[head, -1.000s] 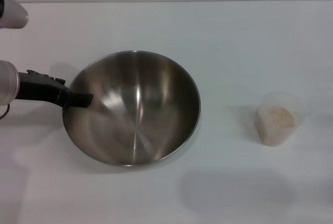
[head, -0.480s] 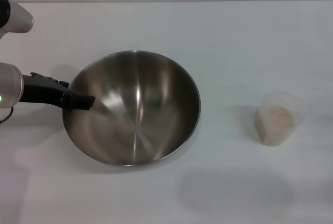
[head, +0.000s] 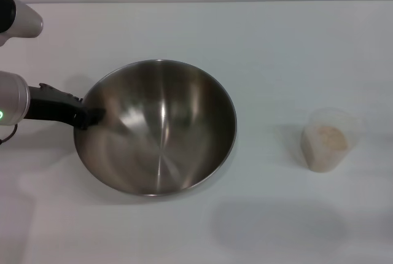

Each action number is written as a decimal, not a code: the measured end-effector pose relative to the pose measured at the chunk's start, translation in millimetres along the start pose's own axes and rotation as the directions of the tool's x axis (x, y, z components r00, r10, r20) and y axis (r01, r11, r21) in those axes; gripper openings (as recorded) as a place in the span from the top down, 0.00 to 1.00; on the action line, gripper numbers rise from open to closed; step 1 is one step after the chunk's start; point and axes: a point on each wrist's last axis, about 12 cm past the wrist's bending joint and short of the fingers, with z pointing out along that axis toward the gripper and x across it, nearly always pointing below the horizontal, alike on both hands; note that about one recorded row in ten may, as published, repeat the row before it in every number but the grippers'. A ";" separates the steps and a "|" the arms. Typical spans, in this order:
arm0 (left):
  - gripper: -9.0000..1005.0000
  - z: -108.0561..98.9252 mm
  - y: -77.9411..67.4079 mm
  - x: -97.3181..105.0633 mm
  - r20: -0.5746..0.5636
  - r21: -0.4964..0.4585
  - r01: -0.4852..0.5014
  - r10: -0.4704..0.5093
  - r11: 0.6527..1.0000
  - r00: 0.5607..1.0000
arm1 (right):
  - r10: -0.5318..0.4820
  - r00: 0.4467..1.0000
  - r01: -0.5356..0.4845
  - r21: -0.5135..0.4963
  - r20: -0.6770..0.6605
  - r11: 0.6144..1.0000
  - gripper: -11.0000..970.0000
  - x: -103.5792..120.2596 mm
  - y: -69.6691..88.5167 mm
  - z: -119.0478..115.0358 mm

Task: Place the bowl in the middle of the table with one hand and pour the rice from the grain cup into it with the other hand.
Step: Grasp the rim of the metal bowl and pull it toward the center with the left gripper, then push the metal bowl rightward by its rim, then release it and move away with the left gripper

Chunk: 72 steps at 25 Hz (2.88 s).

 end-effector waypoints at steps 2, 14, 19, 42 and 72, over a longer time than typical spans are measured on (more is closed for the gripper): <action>0.61 -0.5 -0.8 -1.1 0.003 0.001 -0.004 0.004 1.000 1.000 | 0.000 1.000 0.000 0.000 0.001 1.000 0.13 -0.1 0.0 0.0; 0.91 -1.5 -3.8 -4.9 0.015 0.021 -0.006 0.006 1.000 1.000 | -0.001 1.000 0.001 0.003 0.006 1.000 0.13 -1.0 -1.4 -1.9; 0.92 -3.1 -6.5 -10.3 0.029 0.054 -0.001 -0.001 0.999 1.000 | 0.003 1.000 -0.003 -0.008 0.002 1.000 0.13 -0.6 -0.1 -2.3; 0.94 11.8 4.0 -61.3 0.041 0.222 0.042 -0.052 0.974 0.998 | 0.001 1.000 -0.001 -0.016 -0.002 1.000 0.14 0.1 0.8 1.3; 0.91 47.5 16.9 -79.4 0.095 0.170 0.075 -0.092 0.983 0.991 | -0.002 1.000 0.002 -0.023 -0.006 1.000 0.13 1.0 2.7 5.3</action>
